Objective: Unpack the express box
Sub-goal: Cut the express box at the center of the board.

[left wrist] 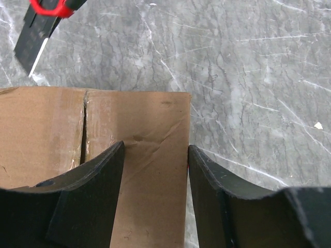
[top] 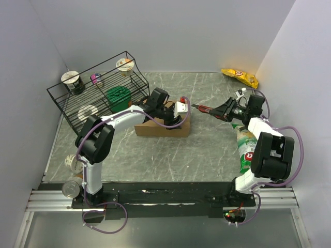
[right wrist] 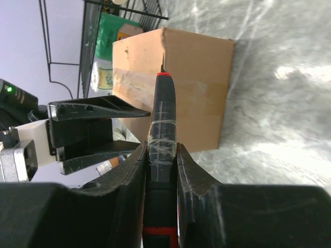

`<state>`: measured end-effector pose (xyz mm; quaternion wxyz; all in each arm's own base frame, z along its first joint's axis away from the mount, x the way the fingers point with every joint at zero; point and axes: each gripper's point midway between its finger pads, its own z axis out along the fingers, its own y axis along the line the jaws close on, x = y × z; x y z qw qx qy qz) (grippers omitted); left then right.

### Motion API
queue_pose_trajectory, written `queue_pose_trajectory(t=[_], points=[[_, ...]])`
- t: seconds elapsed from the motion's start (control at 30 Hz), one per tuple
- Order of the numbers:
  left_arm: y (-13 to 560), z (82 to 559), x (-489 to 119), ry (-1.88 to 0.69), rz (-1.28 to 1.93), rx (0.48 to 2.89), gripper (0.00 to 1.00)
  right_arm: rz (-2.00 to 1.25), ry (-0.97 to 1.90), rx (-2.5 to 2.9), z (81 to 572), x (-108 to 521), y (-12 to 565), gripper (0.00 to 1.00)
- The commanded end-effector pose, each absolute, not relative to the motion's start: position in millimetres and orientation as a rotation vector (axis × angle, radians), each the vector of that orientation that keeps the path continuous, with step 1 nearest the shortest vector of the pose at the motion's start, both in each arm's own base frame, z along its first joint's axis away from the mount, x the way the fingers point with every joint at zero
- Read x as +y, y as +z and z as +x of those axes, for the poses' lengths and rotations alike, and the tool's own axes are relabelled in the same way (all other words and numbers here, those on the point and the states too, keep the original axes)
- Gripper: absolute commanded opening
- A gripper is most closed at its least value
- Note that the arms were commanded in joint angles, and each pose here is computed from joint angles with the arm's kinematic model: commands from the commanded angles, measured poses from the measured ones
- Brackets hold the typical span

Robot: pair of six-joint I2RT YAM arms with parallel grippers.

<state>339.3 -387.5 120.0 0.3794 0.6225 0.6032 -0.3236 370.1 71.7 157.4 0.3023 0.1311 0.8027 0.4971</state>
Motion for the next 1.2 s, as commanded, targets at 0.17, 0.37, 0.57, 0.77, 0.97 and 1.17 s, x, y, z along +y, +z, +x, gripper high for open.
queue_pose_trajectory(t=[0.17,0.37,0.57,0.77,0.97,1.17], points=[[83.4,310.1,-369.1,-0.935,1.618,1.758,0.55,0.269,1.319,2.091,376.7,81.5,170.6,0.0],[81.8,311.4,-368.7,-0.933,1.608,1.77,0.55,0.262,1.254,2.112,374.0,77.7,165.0,0.0],[80.6,312.4,-369.3,-0.933,1.606,1.776,0.54,0.254,1.277,2.11,368.5,81.1,165.1,0.0],[79.9,314.2,-370.2,-0.931,1.598,1.784,0.54,0.25,1.282,2.116,367.7,81.5,165.3,0.0],[78.0,316.5,-370.9,-0.924,1.594,1.789,0.54,0.239,1.319,2.123,362.0,85.0,165.4,0.0],[76.1,319.8,-371.8,-0.915,1.577,1.803,0.53,0.233,1.357,2.132,354.4,88.3,167.6,0.0]])
